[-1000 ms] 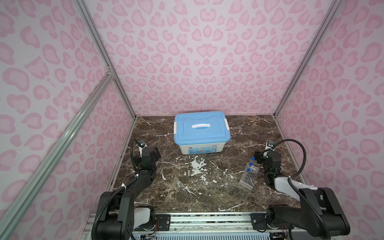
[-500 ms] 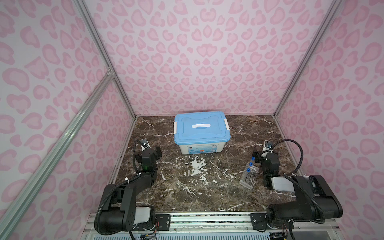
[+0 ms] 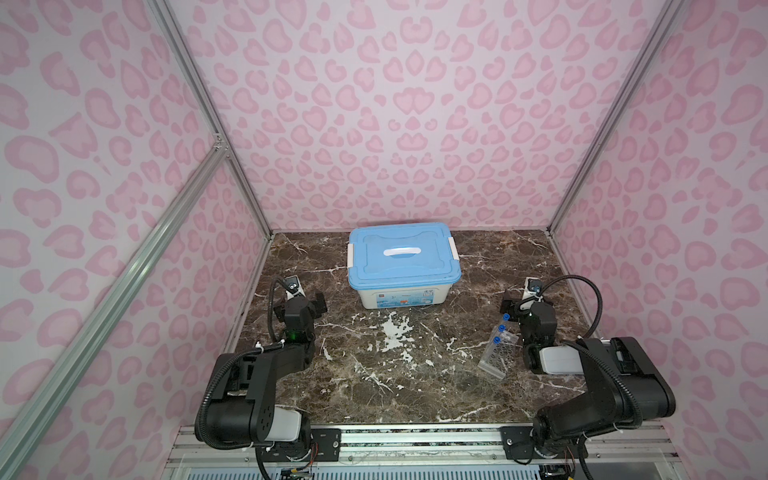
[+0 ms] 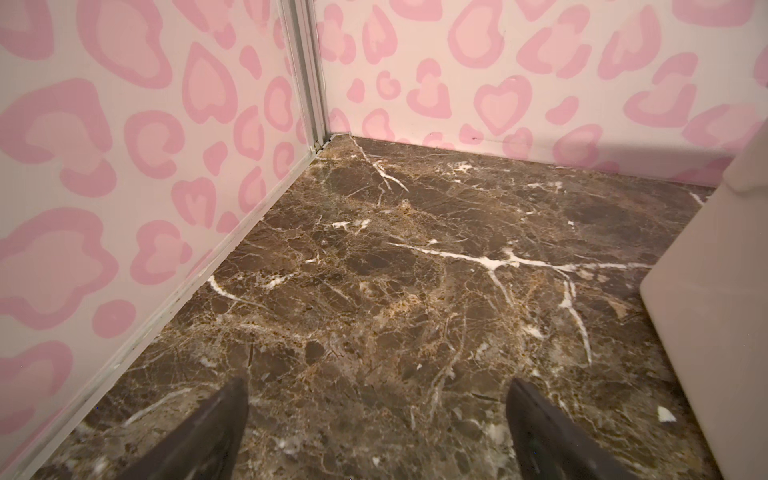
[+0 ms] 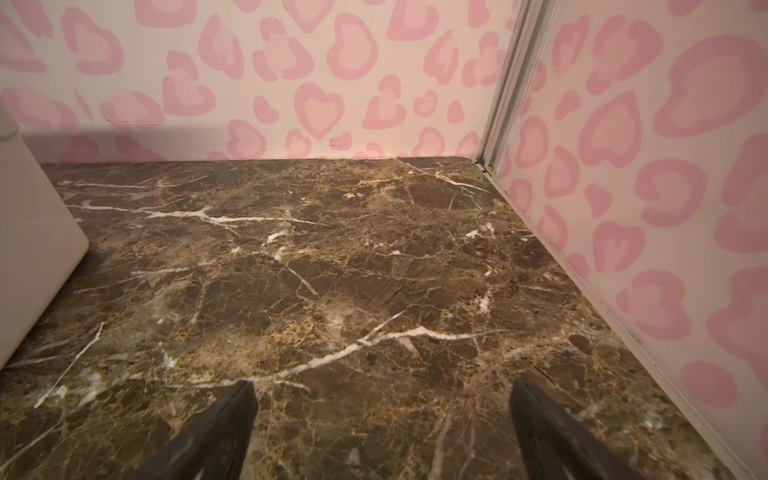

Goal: Organize the chemistry lab equipment

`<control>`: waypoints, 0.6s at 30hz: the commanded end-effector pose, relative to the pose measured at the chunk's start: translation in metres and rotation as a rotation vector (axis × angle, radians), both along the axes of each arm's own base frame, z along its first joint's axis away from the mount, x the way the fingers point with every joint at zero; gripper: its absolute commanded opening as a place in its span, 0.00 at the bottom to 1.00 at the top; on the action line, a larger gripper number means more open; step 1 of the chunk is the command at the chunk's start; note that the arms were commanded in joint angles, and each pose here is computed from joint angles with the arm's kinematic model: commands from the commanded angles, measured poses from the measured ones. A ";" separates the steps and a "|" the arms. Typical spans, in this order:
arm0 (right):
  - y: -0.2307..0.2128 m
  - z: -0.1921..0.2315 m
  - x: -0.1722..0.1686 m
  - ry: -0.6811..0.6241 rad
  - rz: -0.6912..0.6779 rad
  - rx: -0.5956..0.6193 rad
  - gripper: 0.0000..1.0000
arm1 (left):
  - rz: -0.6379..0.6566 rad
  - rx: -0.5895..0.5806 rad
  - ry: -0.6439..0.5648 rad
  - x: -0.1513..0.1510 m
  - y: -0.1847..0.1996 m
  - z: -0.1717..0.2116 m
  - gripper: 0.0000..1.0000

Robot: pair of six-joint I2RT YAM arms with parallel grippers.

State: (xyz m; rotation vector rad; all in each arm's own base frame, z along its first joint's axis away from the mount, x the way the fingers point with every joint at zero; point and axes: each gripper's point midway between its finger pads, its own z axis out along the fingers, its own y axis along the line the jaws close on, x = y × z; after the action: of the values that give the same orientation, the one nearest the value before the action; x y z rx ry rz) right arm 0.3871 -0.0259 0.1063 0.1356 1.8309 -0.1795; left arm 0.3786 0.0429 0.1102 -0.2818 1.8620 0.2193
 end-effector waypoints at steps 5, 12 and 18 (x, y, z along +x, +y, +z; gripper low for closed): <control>-0.004 -0.007 0.002 0.043 -0.026 0.007 0.99 | -0.014 -0.004 -0.078 0.001 0.000 0.009 0.98; -0.004 -0.008 0.002 0.043 -0.025 0.006 0.99 | -0.015 -0.007 -0.074 0.002 0.000 0.009 0.98; -0.004 -0.008 0.002 0.044 -0.025 0.006 0.99 | -0.014 -0.007 -0.074 0.001 0.000 0.009 0.98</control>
State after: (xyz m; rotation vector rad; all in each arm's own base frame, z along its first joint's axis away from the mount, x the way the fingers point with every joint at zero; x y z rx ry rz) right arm 0.3893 -0.0283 0.0993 0.1444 1.8750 -0.1921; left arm 0.3772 0.0431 0.1105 -0.2791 1.8283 0.1975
